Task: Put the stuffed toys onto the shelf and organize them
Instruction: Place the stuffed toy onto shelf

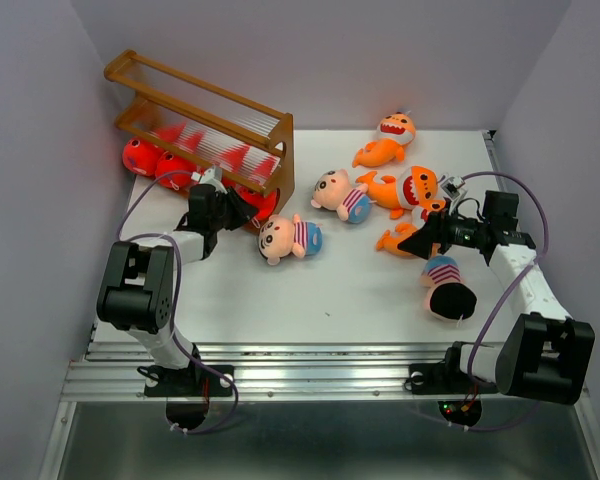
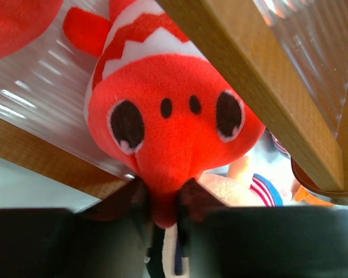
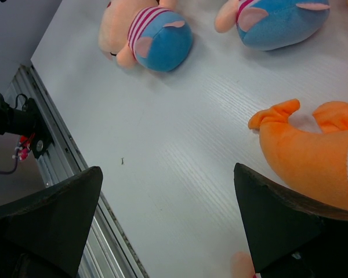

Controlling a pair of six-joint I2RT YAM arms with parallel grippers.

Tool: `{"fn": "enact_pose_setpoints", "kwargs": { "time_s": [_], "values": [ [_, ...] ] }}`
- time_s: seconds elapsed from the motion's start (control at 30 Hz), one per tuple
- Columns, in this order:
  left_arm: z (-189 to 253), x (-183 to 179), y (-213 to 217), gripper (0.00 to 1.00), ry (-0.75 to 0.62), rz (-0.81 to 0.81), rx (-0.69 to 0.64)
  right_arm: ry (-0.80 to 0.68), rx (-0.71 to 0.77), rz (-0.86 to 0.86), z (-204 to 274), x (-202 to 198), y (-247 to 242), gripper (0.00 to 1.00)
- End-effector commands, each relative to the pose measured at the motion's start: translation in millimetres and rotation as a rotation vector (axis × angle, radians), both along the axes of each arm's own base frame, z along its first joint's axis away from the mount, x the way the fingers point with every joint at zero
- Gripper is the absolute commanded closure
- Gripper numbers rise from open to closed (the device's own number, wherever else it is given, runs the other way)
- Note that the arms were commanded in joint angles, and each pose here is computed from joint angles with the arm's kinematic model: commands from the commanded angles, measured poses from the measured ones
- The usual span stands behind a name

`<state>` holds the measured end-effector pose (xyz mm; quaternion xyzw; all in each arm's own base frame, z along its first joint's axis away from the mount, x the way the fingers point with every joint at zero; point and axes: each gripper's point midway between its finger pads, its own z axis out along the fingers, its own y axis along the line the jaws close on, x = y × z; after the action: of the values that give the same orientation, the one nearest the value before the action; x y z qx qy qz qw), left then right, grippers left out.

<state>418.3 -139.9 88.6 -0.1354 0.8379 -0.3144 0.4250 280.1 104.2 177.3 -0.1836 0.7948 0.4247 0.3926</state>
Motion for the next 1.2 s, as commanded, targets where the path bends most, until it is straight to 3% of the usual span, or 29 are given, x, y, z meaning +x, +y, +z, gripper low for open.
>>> {"fn": "enact_pose_setpoints", "kwargs": {
  "time_s": [0.0,0.6,0.87,1.17],
  "values": [
    [21,12,3,0.63,-0.074,0.011,-0.001,-0.031,-0.016,-0.003,2,4,-3,0.00],
    [45,-16,21,0.22,-0.127,0.027,0.022,-0.035,-0.023,-0.003,2,4,-4,0.00],
    [57,-27,32,0.19,-0.149,0.019,0.075,-0.038,-0.029,-0.004,1,4,-4,0.00],
    [136,-62,55,0.17,-0.322,0.029,0.242,-0.058,-0.039,0.014,1,1,-4,0.00]
  ]
}}
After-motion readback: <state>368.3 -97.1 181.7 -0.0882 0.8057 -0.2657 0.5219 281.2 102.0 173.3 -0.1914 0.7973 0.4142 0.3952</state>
